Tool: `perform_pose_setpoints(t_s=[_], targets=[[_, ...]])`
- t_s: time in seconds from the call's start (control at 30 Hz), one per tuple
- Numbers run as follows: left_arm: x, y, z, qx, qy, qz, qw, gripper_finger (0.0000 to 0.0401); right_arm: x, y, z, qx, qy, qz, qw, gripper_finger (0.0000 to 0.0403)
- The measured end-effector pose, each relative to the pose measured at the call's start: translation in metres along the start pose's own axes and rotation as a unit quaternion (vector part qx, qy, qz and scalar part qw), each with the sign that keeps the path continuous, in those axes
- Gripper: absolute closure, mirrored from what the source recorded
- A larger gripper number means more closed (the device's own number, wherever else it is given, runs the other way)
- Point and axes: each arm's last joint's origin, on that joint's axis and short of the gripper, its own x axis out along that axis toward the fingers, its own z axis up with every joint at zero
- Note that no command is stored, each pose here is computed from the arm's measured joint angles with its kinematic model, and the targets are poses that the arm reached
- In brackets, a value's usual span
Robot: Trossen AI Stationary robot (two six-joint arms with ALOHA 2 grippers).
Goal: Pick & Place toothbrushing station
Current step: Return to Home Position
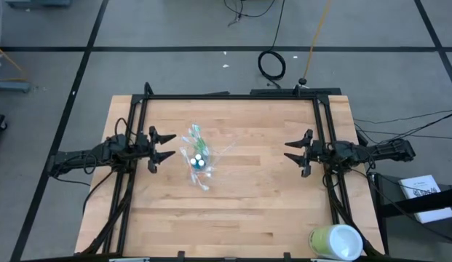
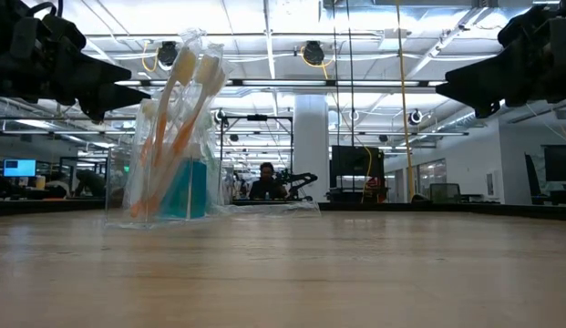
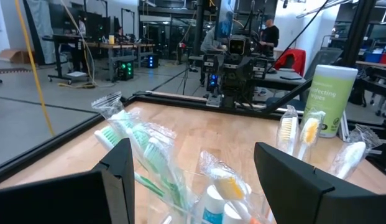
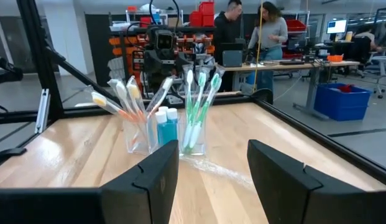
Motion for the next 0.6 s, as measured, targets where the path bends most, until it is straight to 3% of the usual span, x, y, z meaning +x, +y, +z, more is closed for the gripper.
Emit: perform_pose_setpoints(t_s=[0.6], targets=[[0.0000,0.0000,0.0004,-0.003,-0.001,0.000,1.000,0.0169,0.0000,0.0000,0.0005,0.001,-0.003,0.000,1.000,0.0220]])
